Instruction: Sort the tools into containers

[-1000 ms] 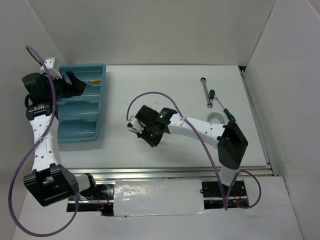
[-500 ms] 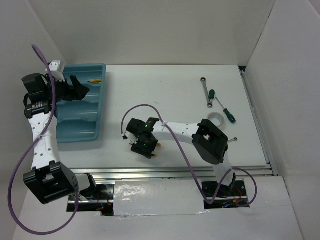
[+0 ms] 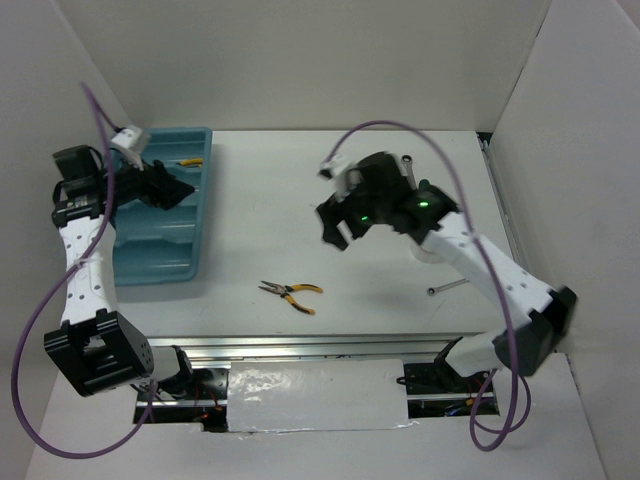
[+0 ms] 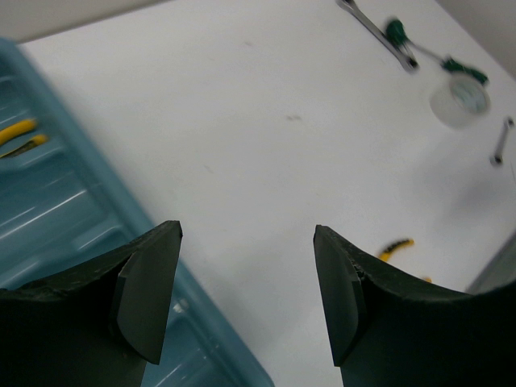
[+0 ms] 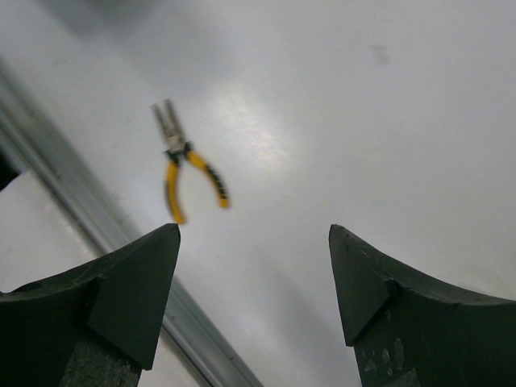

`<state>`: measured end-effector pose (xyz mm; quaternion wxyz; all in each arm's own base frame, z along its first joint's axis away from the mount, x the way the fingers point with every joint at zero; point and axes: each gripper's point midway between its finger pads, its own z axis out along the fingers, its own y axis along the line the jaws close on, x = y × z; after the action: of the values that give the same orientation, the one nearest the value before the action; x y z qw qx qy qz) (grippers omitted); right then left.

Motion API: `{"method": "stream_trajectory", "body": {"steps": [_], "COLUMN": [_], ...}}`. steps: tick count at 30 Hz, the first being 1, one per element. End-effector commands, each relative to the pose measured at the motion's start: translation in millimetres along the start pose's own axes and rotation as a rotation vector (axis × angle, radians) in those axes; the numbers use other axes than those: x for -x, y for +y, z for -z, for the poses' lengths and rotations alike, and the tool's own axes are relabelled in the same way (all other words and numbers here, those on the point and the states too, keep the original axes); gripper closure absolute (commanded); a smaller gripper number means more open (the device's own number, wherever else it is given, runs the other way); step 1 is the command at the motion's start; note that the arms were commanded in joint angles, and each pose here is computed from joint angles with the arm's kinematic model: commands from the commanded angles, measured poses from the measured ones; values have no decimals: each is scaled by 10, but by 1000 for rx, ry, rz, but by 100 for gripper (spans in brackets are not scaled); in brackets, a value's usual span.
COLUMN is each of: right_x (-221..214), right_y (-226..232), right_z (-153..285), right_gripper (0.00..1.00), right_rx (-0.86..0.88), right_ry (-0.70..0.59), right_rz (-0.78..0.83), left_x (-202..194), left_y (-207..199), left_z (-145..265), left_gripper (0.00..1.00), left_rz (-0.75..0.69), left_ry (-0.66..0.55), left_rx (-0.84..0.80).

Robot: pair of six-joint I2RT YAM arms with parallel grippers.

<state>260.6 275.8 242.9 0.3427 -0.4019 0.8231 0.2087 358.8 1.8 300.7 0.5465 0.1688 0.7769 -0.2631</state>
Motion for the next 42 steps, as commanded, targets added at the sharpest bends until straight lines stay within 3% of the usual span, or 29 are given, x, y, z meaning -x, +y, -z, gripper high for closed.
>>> {"method": "stream_trajectory", "body": {"steps": [1,2,4,5,6,8,12,16,19,29,42], "right_x": [-443,-522,-811,-844,-1004,-1040,-1180,-1262,-1238,-1214,-1206], "right_y": [-529,-632,-848,-854,-928,-930,-1058,-1150,-1177,-1162,-1137], "right_z": [304,342,476,564,585,675,760,762,765,733,662], "right_gripper": [18,18,18,18,18,18,17,17,18,18,18], "right_rx": [-71,-86,-143,-153,-175,-190,-236,-212,-196,-175,-149], "right_ry": [10,-5,0,-28,-21,-61,-88,-62,-67,-69,-50], "right_rz": [-189,-224,-312,-328,-379,-397,-448,-515,-535,-525,-515], "left_x": [-328,-460,-881,-1056,-1353,-1640,-2236,-2621,-2815,-3039,-3180], "left_y": [-571,-653,-1058,-1314,-1454,-1727,-1951,-2289,-2378,-2448,-2316], "left_z": [-289,-367,-487,-542,-474,-483,-462,-532,-552,-977,-1171], "left_gripper": [21,22,23,24,25,30,33,34,36,48,57], "left_rz": [-190,-234,-327,-465,-452,-587,-798,-1054,-1104,-1149,-1195], "left_ry": [129,181,300,331,423,491,639,666,674,687,706], "left_rx": [-212,-225,-386,-511,-598,-741,-832,-931,-1001,-1020,-936]}}
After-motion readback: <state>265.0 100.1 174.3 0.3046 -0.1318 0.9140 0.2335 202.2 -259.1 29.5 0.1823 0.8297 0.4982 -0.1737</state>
